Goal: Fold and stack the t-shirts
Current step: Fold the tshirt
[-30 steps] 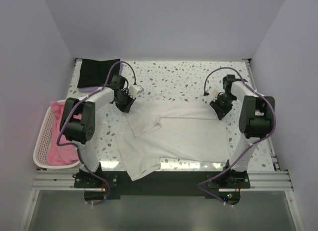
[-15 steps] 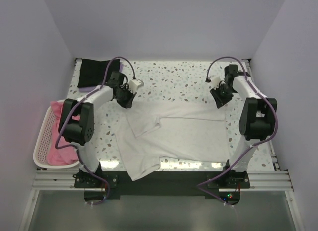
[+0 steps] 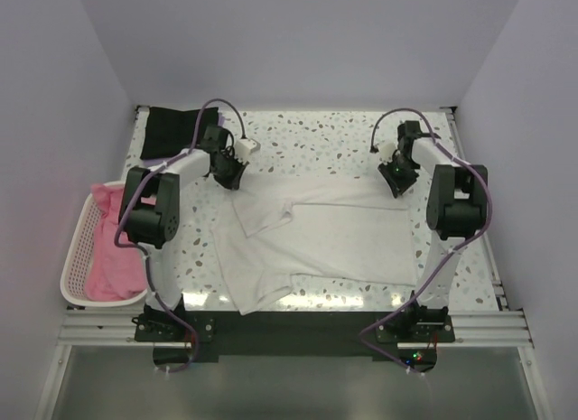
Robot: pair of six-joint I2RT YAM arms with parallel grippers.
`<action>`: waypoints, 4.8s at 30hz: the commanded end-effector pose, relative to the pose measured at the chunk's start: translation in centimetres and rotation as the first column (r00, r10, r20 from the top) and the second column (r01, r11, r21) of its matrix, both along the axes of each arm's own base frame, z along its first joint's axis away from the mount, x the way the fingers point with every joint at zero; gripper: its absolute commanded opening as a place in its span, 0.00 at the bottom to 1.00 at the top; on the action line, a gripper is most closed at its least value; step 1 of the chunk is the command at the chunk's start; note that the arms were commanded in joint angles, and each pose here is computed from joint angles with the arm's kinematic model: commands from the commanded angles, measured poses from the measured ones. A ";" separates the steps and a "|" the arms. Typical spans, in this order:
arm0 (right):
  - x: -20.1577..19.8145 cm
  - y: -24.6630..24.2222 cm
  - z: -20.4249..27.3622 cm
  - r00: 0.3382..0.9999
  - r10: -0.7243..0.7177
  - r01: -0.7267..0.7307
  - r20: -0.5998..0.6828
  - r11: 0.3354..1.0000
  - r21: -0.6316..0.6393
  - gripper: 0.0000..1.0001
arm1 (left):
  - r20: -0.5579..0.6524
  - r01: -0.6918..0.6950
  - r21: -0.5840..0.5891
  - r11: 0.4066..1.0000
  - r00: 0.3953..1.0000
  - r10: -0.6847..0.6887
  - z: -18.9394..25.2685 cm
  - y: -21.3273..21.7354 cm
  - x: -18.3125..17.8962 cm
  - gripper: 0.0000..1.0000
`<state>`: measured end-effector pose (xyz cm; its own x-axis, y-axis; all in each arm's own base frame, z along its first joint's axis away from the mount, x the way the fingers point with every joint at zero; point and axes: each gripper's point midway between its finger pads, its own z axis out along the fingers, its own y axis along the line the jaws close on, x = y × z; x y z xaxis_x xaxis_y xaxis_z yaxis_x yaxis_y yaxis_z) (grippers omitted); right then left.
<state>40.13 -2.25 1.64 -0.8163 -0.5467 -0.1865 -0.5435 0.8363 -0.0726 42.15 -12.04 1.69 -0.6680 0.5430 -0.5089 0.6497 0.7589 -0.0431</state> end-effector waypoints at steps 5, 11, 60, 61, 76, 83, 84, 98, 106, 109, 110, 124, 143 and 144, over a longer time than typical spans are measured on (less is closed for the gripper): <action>7.3 -0.7 -0.2 0.987 -0.061 0.066 0.150 0.997 -0.026 0.28 | 0.065 -0.012 -0.008 1.000 0.998 0.012 -0.8 0.0 6.3 0.09; 8.4 1.3 7.5 0.967 0.025 -0.043 0.253 0.997 0.066 0.41 | 0.174 0.106 -0.178 0.978 0.982 -0.075 7.4 -3.3 7.1 0.30; -21.5 1.7 -0.5 0.846 0.517 -0.529 -0.130 0.844 -0.087 0.35 | 0.073 0.202 -0.273 0.941 0.979 -0.189 10.7 -2.1 -12.5 0.40; -21.5 1.7 -0.6 0.844 0.521 -0.533 -0.131 0.841 -0.089 0.34 | 0.068 0.202 -0.274 0.940 0.979 -0.191 10.6 -2.1 -12.7 0.40; -20.6 2.1 -0.5 0.862 0.496 -0.504 -0.105 0.859 -0.090 0.00 | -0.011 0.665 0.059 0.745 0.747 -0.665 2.8 -1.7 -25.1 0.40; -20.0 2.3 0.0 0.874 0.475 -0.483 -0.100 0.871 -0.087 0.00 | -0.009 0.682 0.165 0.712 0.723 -0.691 0.8 -2.6 -24.3 0.43; -20.0 2.3 0.0 0.874 0.475 -0.483 -0.101 0.871 -0.086 0.00 | -0.008 0.689 0.170 0.705 0.716 -0.698 0.6 -2.8 -24.3 0.43; -20.2 2.2 0.5 0.868 0.483 -0.492 -0.113 0.867 -0.082 0.00 | -0.157 0.743 0.181 0.645 0.669 -0.726 -3.1 -0.3 -27.6 0.12; -22.7 2.1 2.9 0.842 0.524 -0.534 -0.126 0.844 -0.056 0.00 | -0.071 0.751 0.158 0.641 0.656 -0.751 2.0 -1.3 -27.3 0.00; -22.2 2.0 3.1 0.838 0.531 -0.541 -0.128 0.839 -0.063 0.00 | -0.047 0.745 0.137 0.652 0.663 -0.747 4.0 -2.1 -26.2 0.00; -21.7 1.9 3.4 0.839 0.531 -0.540 -0.121 0.839 -0.068 0.00 | -0.048 0.735 0.131 0.665 0.675 -0.736 4.4 -2.0 -25.8 0.00; -15.5 1.3 5.4 0.861 0.503 -0.508 -0.074 0.859 -0.070 0.00 | 0.074 0.636 0.173 0.752 0.753 -0.653 8.7 -2.4 -15.6 0.00; -9.7 0.6 4.8 0.863 0.500 -0.505 -0.076 0.857 -0.099 0.00 | 0.122 0.588 0.229 0.776 0.773 -0.622 9.6 -2.2 -6.0 0.00; -9.2 0.6 4.8 0.864 0.498 -0.503 -0.069 0.858 -0.104 0.00 | 0.117 0.583 0.227 0.780 0.779 -0.617 9.2 -2.2 -5.7 0.00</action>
<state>28.86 -1.29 5.89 -0.4473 -0.8921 -0.0633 -0.8894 0.4512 -0.0739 34.26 -14.10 9.95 -0.1167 0.8955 -0.4295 0.9676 0.2001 0.1541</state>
